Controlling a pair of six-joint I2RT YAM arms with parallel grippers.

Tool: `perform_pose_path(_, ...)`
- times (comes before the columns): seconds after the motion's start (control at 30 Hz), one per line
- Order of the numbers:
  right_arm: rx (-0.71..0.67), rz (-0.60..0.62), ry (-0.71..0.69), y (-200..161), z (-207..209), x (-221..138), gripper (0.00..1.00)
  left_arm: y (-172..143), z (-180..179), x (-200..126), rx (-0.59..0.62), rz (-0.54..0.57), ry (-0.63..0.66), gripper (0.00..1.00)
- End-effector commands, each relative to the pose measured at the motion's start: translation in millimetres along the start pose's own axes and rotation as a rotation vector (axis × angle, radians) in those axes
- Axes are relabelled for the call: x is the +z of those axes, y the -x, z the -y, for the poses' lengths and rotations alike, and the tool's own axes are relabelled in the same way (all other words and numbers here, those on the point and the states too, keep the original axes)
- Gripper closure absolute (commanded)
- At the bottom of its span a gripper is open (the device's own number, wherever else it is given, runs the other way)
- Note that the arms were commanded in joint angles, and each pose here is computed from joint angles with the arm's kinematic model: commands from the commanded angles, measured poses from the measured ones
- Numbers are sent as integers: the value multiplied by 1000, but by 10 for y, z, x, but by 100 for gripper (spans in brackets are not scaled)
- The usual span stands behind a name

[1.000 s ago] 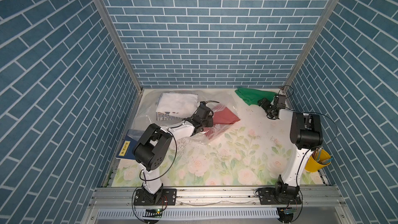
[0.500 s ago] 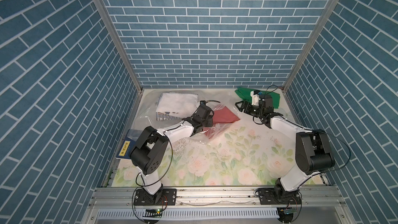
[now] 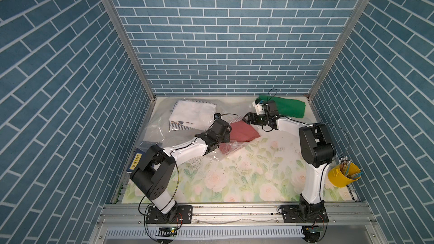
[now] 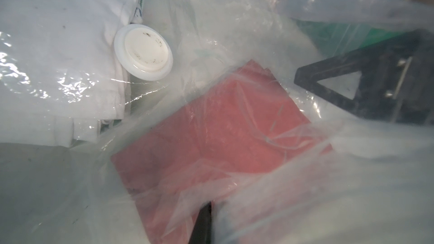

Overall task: Take the tank top out of the vacuum bag
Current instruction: Take out the tank top from the vacuum bag.

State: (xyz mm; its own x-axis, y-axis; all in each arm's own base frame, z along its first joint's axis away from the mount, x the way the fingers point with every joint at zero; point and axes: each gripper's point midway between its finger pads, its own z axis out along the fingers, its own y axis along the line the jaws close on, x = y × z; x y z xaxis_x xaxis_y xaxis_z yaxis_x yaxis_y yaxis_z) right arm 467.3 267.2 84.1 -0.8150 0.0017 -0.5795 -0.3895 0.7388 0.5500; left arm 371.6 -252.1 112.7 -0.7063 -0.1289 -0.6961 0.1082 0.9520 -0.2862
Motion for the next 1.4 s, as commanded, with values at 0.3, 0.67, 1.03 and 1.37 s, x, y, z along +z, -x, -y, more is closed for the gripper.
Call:
perform_pose_path(0.3, 46, -195, -30, -729, 246, 45, 18, -68, 38, 104, -28, -10, 4, 92)
perform_pose_path(0.67, 137, -146, 197, -646, -154, -3, 28, -475, -9, 392, -32, -113, -8, 93)
perform_pose_path(1.03, 87, -171, 493, -540, -711, -132, 59, -601, 15, 493, -51, -146, -34, 93)
perform_pose_path(1.37, 33, -218, 69, -705, -51, 139, 21, -571, -15, 399, -50, -129, -33, 92)
